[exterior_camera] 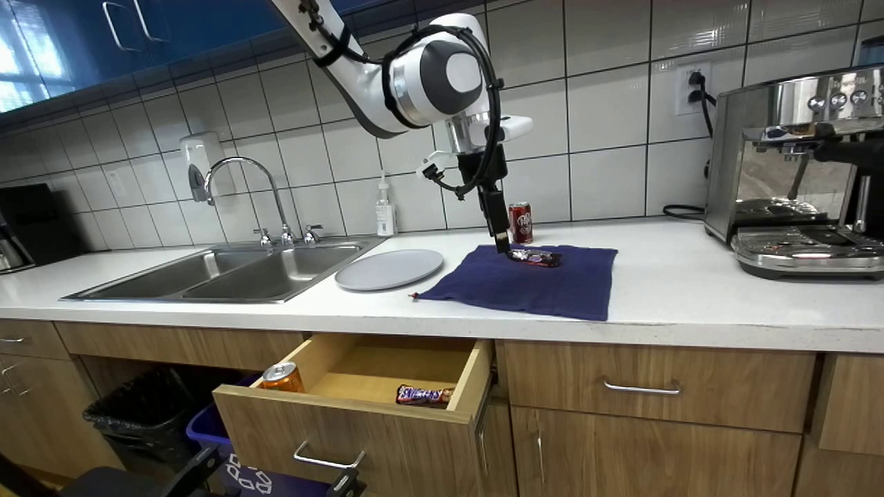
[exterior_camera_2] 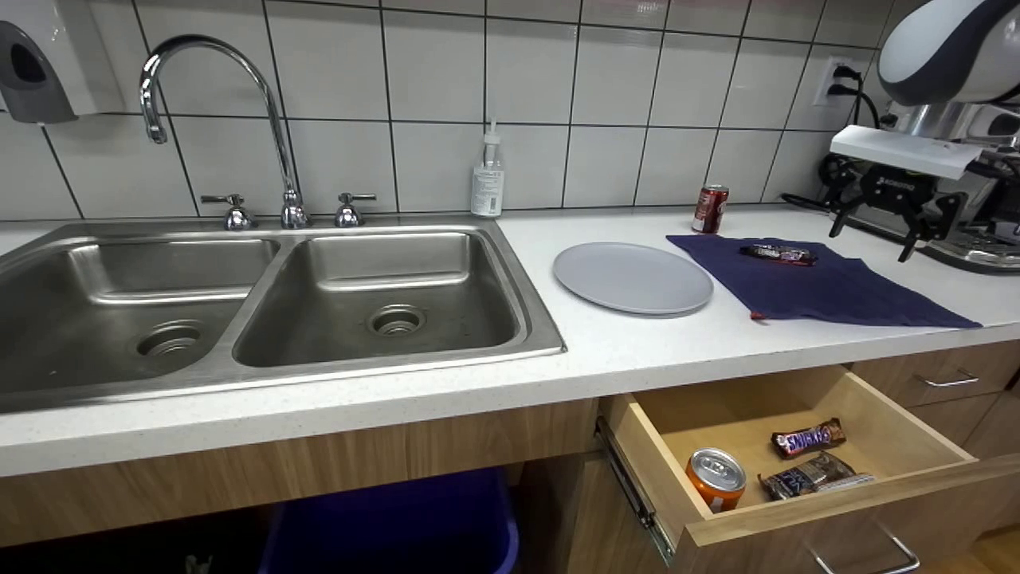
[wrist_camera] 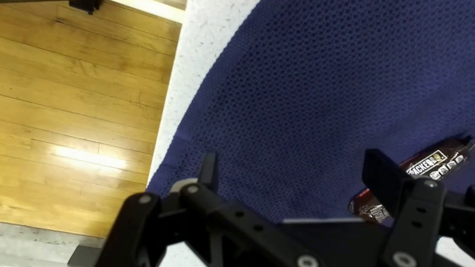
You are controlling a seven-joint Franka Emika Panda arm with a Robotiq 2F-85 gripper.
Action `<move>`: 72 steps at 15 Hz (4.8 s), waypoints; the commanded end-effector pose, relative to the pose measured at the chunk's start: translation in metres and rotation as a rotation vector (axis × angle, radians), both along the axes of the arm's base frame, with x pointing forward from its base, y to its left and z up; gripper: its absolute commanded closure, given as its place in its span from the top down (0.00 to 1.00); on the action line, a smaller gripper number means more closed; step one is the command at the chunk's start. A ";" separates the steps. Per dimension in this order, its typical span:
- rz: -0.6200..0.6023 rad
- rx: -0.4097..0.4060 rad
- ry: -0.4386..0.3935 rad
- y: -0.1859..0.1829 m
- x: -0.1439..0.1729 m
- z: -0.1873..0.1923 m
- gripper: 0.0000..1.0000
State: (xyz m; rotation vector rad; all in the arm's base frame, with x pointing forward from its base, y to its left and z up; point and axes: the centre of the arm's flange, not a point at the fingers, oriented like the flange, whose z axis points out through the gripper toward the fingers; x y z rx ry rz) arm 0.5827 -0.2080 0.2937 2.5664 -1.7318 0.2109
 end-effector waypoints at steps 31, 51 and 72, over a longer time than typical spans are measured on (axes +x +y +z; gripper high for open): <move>0.037 0.016 0.069 -0.048 0.169 -0.051 1.00; -0.042 0.053 0.060 -0.060 0.203 -0.078 1.00; -0.034 0.041 0.029 -0.057 0.178 -0.062 0.04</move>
